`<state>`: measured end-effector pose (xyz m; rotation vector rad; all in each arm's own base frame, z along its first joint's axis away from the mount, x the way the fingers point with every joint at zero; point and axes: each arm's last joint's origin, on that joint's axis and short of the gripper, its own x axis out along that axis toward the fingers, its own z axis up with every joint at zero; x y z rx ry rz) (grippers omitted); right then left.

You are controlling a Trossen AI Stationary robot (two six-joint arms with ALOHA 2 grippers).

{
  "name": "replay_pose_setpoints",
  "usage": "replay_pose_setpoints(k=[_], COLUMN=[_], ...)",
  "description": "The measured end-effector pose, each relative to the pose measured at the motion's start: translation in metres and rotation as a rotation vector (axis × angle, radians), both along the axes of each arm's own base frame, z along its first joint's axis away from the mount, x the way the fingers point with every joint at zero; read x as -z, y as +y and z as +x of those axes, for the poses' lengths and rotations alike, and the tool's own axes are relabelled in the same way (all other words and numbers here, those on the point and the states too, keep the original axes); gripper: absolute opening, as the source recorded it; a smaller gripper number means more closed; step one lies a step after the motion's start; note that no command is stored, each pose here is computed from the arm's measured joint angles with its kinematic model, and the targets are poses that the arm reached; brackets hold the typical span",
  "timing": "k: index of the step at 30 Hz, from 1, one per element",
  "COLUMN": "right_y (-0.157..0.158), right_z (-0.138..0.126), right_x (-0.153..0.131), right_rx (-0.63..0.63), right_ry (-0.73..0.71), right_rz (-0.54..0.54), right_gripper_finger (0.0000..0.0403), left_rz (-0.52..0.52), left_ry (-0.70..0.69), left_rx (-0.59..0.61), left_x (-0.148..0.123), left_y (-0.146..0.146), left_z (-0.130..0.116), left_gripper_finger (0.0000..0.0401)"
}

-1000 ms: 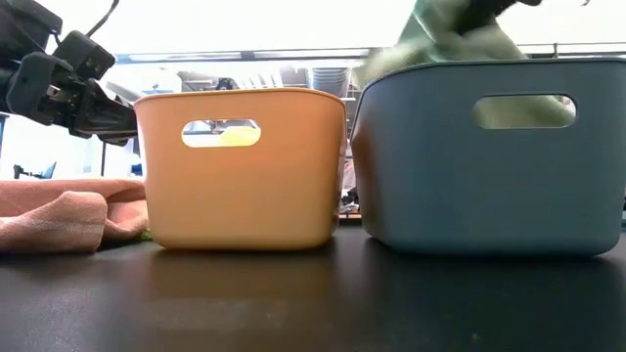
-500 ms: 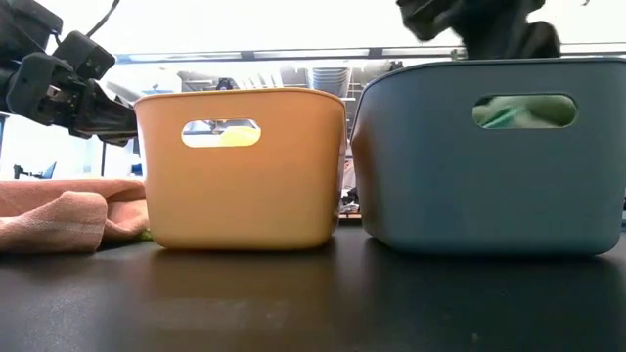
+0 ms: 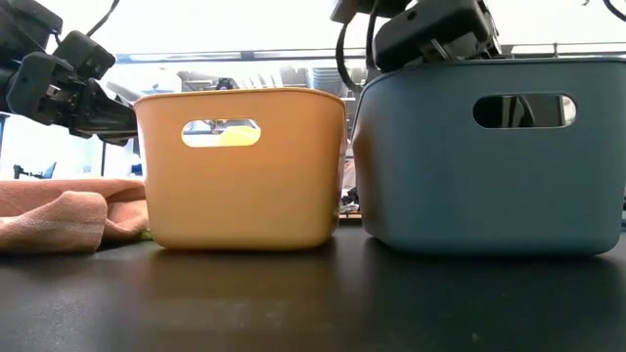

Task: Sort towels by color in basket
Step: Put the white towel into the blue bin, then put the light orange towel into the orange bin

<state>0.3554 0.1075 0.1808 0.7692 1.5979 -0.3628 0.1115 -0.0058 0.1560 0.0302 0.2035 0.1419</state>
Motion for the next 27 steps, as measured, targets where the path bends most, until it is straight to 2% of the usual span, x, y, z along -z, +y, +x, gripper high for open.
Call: replay_pose_setpoints(k=[5, 13, 19, 23, 27], right_y=[-0.002, -0.004, -0.007, -0.009, -0.005], right_z=[0.001, 0.0, -0.009, -0.033, -0.065], right_x=[0.003, -0.009, -0.055, -0.088, -0.121], right_rx=[-0.026, -0.02, 0.009, 0.051, 0.064], right_ry=[-0.001, -0.03, -0.138, -0.186, -0.267], right_rz=[0.0, -0.027, -0.026, -0.124, -0.282], right_gripper_finger=[0.0057, 0.0174, 0.0237, 0.026, 0.0273], left_rz=[0.0, 0.0, 0.0, 0.0, 0.0], left_ry=[0.0, 0.002, 0.002, 0.002, 0.002], left_rx=[0.0, 0.0, 0.0, 0.0, 0.0], left_x=[0.0, 0.0, 0.0, 0.0, 0.0], left_y=[0.0, 0.0, 0.0, 0.0, 0.0], left_z=[0.0, 0.0, 0.0, 0.0, 0.0], left_gripper_finger=[0.0075, 0.0075, 0.0075, 0.0075, 0.0075])
